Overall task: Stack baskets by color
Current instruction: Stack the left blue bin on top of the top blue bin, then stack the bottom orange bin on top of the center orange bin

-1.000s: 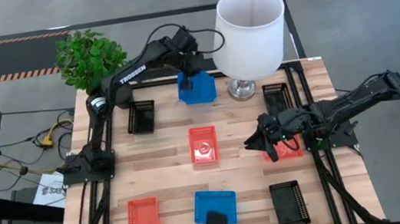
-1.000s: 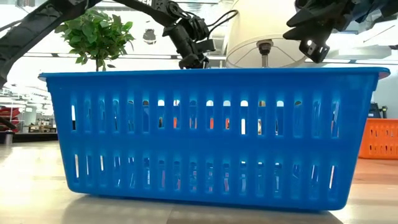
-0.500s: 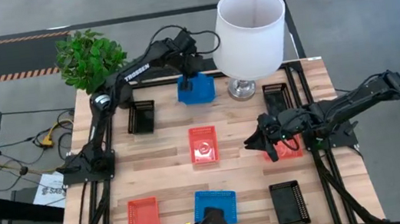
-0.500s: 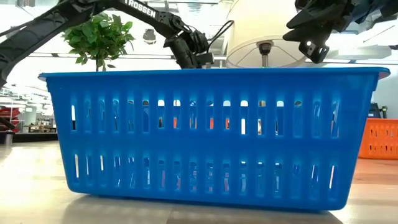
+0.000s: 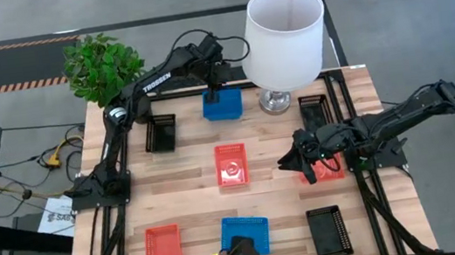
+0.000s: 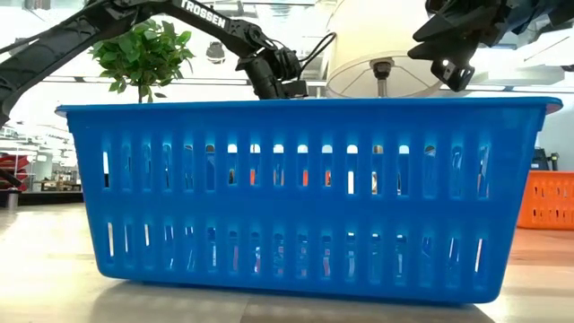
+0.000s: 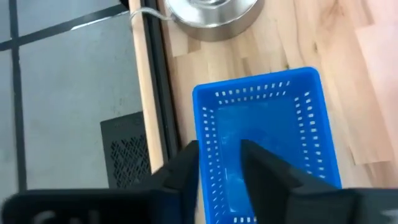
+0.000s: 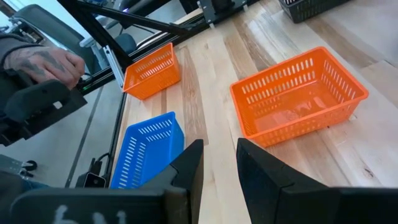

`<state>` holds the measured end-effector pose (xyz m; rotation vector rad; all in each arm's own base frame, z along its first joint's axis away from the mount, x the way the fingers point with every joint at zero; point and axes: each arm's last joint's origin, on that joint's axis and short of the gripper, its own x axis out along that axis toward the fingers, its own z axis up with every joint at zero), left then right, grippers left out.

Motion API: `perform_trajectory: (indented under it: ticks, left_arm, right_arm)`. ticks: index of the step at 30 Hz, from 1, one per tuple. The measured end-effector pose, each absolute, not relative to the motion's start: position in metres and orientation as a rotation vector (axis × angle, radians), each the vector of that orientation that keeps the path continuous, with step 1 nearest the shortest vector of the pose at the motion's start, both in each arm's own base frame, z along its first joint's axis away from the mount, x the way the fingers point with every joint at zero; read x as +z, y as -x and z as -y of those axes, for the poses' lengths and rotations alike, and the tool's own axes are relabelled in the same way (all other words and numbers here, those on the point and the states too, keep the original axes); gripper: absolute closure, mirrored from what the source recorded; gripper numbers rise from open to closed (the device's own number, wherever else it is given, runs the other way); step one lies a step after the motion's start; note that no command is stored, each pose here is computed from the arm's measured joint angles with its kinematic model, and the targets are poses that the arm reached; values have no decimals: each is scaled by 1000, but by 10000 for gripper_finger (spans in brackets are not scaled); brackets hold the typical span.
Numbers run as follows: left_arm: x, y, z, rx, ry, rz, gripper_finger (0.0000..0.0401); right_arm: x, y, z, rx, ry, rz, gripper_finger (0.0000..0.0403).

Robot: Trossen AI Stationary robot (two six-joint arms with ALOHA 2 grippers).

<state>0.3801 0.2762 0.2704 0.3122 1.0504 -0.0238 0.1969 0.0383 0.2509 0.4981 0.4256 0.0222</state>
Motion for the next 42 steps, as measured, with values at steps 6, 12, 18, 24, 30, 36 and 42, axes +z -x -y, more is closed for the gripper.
perform_trajectory:
  ticks: [6,12,18,24,30,36,42]
  left_arm:
    - [282,-378,-275,-8,-288,-1063,220]
    - [315,-363,-261,-5,-114,-1135,200]
    - [330,-351,-228,-91,138,-1236,225]
    - [363,-348,-176,-190,143,-1169,276]
    - [404,-323,-121,-231,129,-1096,322]
    - [419,-284,-69,-222,157,-1039,356]
    - [402,-237,-19,-198,252,-998,376]
  right_arm:
    - [251,-197,-38,22,-496,-425,286]
    - [251,-197,-38,27,-486,-426,286]
    - [251,-197,-38,32,-461,-427,286]
    - [250,-196,-38,32,-461,-435,286]
    - [249,-196,-38,33,-455,-442,286]
    - [250,-196,-38,43,-430,-441,286]
    - [250,-196,-41,69,-386,-443,286]
